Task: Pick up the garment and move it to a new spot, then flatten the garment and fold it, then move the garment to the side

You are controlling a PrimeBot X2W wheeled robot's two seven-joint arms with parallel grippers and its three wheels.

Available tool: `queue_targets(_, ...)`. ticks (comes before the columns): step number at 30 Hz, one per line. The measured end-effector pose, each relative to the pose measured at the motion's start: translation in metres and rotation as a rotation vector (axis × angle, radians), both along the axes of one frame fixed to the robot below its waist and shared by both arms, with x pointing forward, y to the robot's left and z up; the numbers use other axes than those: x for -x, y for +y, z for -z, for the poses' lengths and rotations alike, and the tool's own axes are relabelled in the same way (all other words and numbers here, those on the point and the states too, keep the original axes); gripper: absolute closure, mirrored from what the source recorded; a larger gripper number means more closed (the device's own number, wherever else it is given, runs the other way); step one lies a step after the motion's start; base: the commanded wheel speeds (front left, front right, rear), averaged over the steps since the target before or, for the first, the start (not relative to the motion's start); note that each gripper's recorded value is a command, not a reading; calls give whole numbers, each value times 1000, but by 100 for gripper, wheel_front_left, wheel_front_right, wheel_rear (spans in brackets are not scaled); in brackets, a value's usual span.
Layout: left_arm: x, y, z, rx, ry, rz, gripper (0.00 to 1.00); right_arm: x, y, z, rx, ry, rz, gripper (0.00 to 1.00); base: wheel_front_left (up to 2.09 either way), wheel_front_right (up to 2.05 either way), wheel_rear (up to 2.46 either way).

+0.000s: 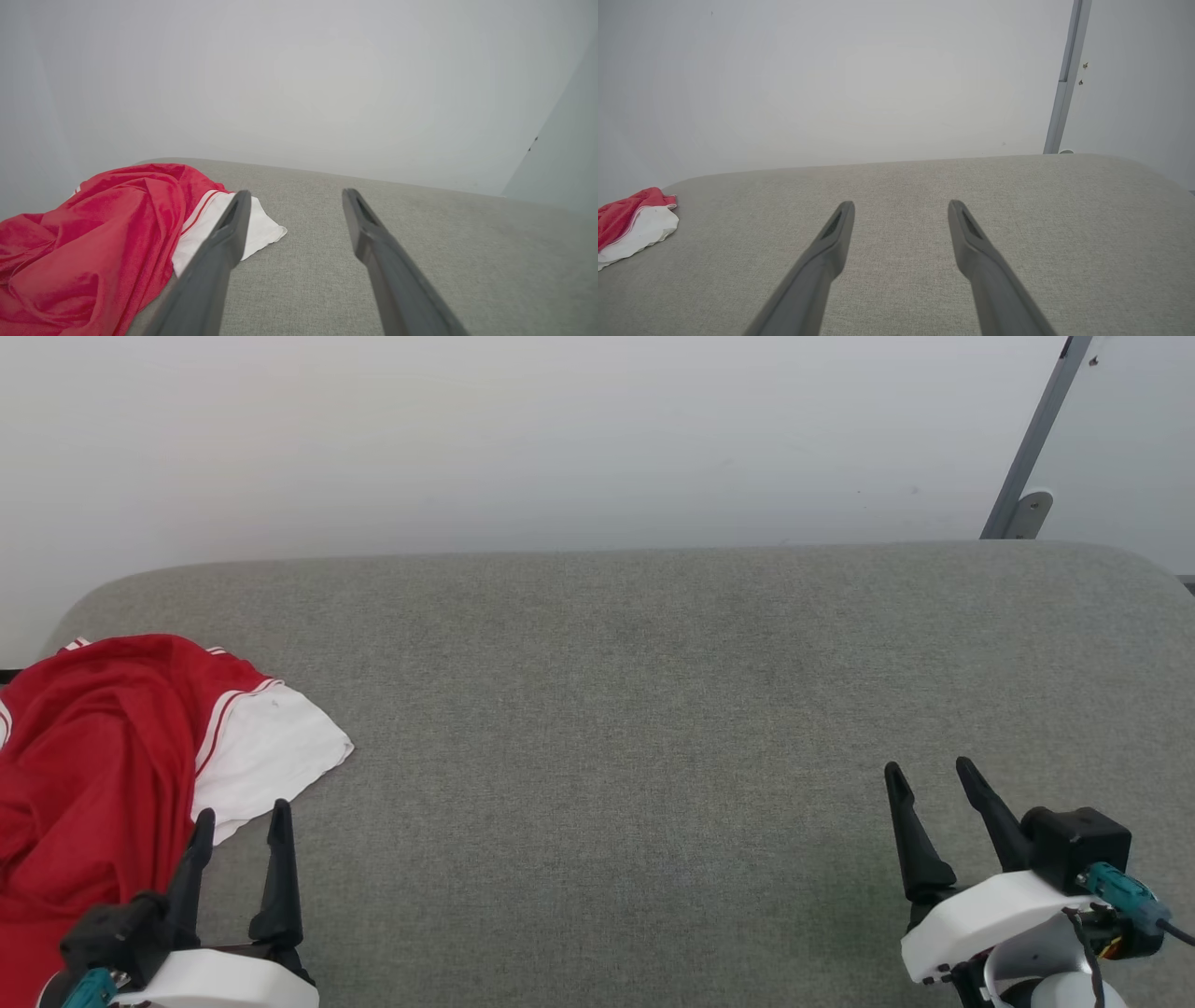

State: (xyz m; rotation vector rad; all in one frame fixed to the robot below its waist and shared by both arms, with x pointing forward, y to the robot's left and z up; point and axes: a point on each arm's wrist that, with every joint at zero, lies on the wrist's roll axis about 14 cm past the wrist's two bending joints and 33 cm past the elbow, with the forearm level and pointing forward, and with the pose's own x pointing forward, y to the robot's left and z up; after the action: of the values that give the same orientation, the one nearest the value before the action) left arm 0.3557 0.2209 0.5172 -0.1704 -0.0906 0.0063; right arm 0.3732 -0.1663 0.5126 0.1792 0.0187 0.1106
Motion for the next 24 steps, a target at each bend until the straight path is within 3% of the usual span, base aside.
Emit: queue_targets(24, 3, -7, -1, -131, -21, 43, 0, 2, 0, -7, 166, -43, -6, 0, 0, 0, 0)
